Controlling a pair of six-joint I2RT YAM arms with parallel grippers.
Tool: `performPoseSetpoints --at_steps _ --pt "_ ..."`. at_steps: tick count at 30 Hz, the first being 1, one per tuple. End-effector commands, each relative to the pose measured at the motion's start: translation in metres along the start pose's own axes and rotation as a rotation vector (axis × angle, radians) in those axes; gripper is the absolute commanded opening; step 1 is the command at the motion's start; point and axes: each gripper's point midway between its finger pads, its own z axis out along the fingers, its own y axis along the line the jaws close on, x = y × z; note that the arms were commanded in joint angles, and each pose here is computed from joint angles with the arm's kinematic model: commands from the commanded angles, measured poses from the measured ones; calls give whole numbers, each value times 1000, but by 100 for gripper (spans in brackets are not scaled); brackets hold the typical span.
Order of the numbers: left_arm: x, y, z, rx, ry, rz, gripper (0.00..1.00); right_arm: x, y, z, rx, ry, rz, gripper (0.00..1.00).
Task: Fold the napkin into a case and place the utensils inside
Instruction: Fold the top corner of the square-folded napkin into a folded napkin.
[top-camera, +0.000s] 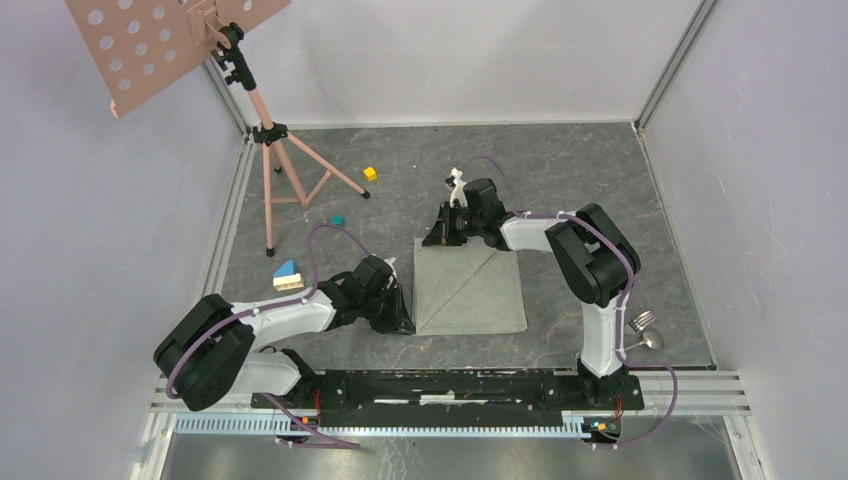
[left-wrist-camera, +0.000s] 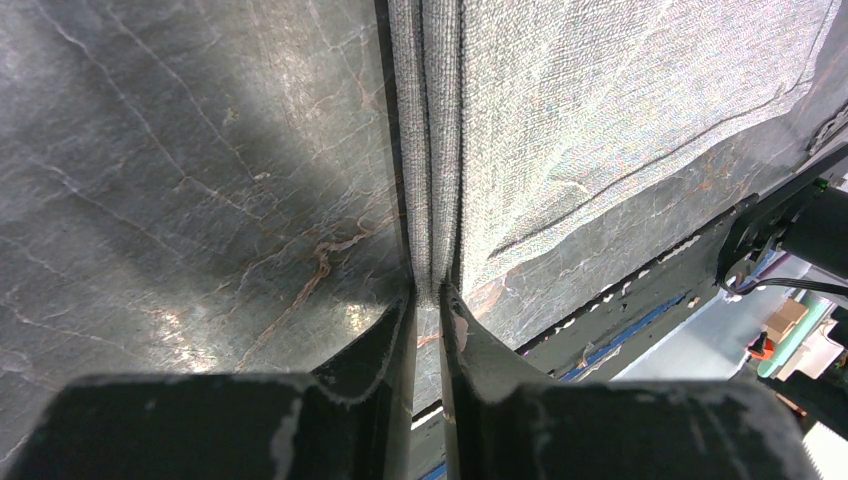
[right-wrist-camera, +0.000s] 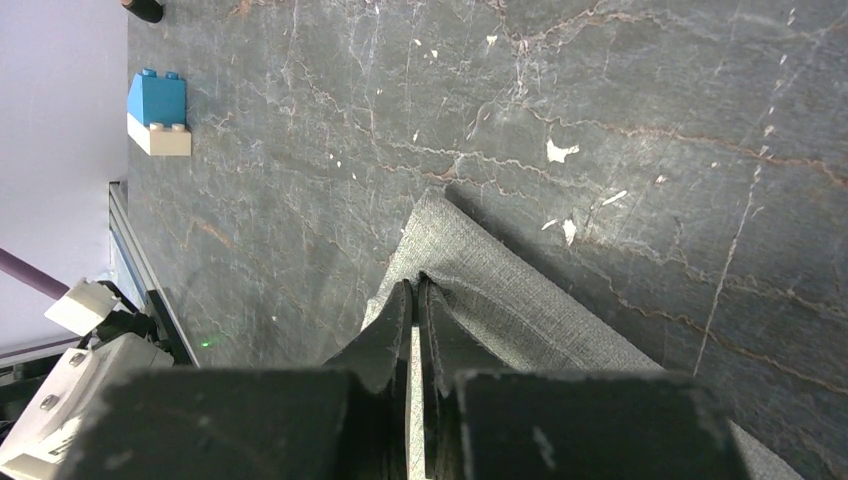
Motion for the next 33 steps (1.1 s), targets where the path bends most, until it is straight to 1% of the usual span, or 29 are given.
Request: performPoseSetpoints --at_steps 1,6,21,23,27,28,30,33 --pt "11 19 1 -64 22 -15 21 -17 11 6 -41 -37 -47 4" --pt "9 17 0 -61 16 -16 21 -19 9 8 -28 -40 -51 7" --pt "10 21 -1 -72 3 -24 22 -30 -1 6 47 -64 -52 8" --pt "10 21 -1 -69 6 -25 22 -30 1 8 37 -57 -51 11" --pt "9 19 -4 -71 1 -28 25 -34 9 5 15 -56 -59 22" --pt "8 19 -6 -75 -1 -30 28 -37 12 3 11 -61 -65 25" --pt "7 16 -11 -76 -7 -38 38 -43 22 -3 -1 -66 -82 32" --pt "3 12 -23 -85 -20 -36 47 -52 39 -16 -25 -59 -126 39"
